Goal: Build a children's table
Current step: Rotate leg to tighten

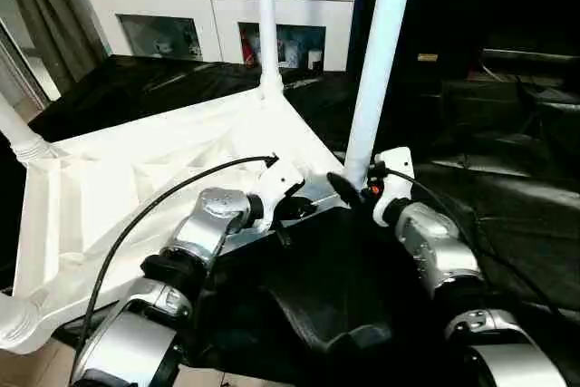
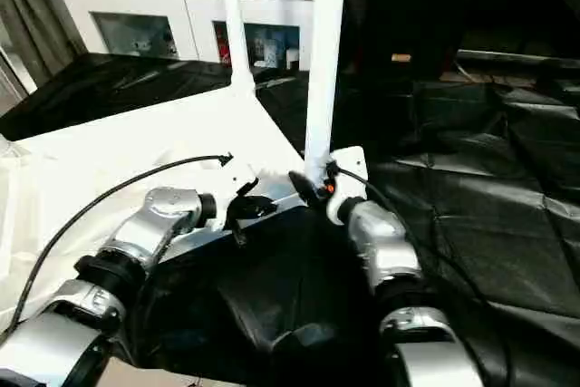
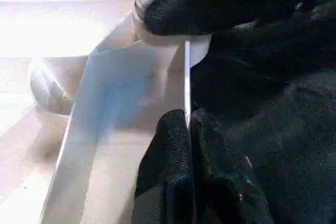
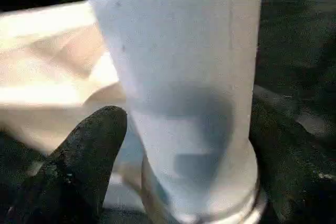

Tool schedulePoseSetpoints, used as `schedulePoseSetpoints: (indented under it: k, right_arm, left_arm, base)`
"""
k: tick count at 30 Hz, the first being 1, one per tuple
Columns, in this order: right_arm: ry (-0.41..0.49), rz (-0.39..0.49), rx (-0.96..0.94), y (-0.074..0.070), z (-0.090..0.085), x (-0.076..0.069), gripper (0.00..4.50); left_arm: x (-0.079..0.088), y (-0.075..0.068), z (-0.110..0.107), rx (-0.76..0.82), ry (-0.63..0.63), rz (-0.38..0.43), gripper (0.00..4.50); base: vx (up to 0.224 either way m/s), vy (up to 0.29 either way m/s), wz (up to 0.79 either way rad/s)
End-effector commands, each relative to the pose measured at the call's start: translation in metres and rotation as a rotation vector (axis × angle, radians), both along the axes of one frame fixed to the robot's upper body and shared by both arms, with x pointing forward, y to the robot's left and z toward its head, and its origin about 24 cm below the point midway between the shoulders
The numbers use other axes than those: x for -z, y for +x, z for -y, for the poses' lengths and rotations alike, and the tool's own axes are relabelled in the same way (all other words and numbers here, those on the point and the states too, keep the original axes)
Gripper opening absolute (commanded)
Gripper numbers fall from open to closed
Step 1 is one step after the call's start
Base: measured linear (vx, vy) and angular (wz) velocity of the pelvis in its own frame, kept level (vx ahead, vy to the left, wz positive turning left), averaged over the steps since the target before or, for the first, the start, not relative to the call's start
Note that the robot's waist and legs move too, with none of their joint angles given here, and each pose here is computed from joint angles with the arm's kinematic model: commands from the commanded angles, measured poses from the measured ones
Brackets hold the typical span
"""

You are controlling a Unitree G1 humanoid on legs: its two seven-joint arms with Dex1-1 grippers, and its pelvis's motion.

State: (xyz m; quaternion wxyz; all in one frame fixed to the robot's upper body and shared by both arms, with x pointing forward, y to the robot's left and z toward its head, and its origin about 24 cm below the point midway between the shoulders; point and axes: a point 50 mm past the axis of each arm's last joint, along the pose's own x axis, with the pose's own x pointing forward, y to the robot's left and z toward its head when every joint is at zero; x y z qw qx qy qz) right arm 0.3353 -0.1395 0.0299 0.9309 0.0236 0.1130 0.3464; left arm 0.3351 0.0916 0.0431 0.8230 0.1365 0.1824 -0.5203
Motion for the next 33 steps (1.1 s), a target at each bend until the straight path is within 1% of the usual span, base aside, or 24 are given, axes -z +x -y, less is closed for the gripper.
schedulePoseSetpoints:
  k: [1, 4, 5, 6, 11, 13, 16, 18, 20, 21, 22, 25, 28, 30, 32, 33]
  right_arm:
    - [0.027, -0.014, -0.271, -0.014, -0.018, 0.001, 3.79]
    - [0.031, -0.010, -0.341, -0.017, -0.010, -0.003, 3.79]
    - [0.031, -0.010, -0.341, -0.017, -0.010, -0.003, 3.79]
    - [0.008, -0.020, -0.412, -0.021, -0.004, -0.003, 3.79]
    - [-0.014, -0.027, -0.471, -0.024, 0.001, -0.004, 3.79]
    - [-0.036, -0.038, -0.522, -0.026, 0.003, -0.004, 3.79]
    - [-0.043, -0.039, -0.535, -0.027, 0.003, -0.004, 3.79]
    - [-0.039, -0.042, -0.543, -0.027, 0.002, -0.004, 3.46]
    - [-0.028, -0.047, -0.548, -0.027, 0.000, -0.004, 3.43]
    - [-0.021, -0.052, -0.549, -0.028, 0.000, -0.004, 3.32]
    - [-0.017, -0.055, -0.553, -0.028, -0.001, -0.003, 3.06]
    - [-0.006, -0.067, -0.567, -0.031, -0.002, -0.002, 2.96]
    - [0.010, -0.088, -0.571, -0.037, -0.003, 0.003, 2.68]
    - [0.014, -0.090, -0.564, -0.038, -0.003, 0.004, 2.65]
    - [0.043, -0.108, -0.506, -0.039, -0.008, 0.010, 2.59]
    - [0.043, -0.110, -0.495, -0.039, -0.009, 0.011, 2.59]
  left_arm:
    - [-0.007, -0.006, 0.003, 0.113, -0.045, 0.031, 0.00]
    - [-0.007, -0.012, -0.003, 0.166, -0.060, 0.001, 0.00]
    - [-0.007, -0.012, -0.003, 0.166, -0.060, 0.001, 0.00]
    - [-0.005, -0.017, -0.011, 0.210, -0.048, -0.025, 0.00]
    - [-0.005, -0.022, -0.021, 0.253, -0.033, -0.057, 0.00]
    - [-0.007, -0.025, -0.030, 0.289, -0.022, -0.081, 0.00]
    - [-0.008, -0.026, -0.034, 0.298, -0.015, -0.091, 0.00]
    - [-0.008, -0.027, -0.036, 0.303, -0.010, -0.097, 0.00]
    - [-0.008, -0.028, -0.037, 0.303, -0.006, -0.097, 0.00]
    - [-0.007, -0.028, -0.038, 0.299, -0.005, -0.096, 0.00]
    - [-0.007, -0.028, -0.038, 0.298, -0.004, -0.096, 0.00]
    - [-0.007, -0.028, -0.036, 0.297, -0.007, -0.098, 0.00]
    - [-0.005, -0.028, -0.031, 0.276, -0.021, -0.095, 0.00]
    - [-0.004, -0.027, -0.030, 0.263, -0.022, -0.088, 0.00]
    - [-0.003, -0.018, -0.025, 0.181, -0.004, -0.046, 0.00]
    - [-0.002, -0.017, -0.024, 0.169, 0.000, -0.041, 0.00]
  base:
    - [0.000, 0.000, 0.00]
    - [0.000, 0.000, 0.00]
    - [0.000, 0.000, 0.00]
    - [0.000, 0.000, 0.00]
    - [0.000, 0.000, 0.00]
    - [0.000, 0.000, 0.00]
    - [0.000, 0.000, 0.00]
    - [0.000, 0.000, 0.00]
    - [0.000, 0.000, 0.00]
    - [0.000, 0.000, 0.00]
    - [0.000, 0.000, 0.00]
    - [0.000, 0.000, 0.00]
    - [0.000, 0.000, 0.00]
    - [0.000, 0.000, 0.00]
    - [0.000, 0.000, 0.00]
    - [0.000, 0.000, 0.00]
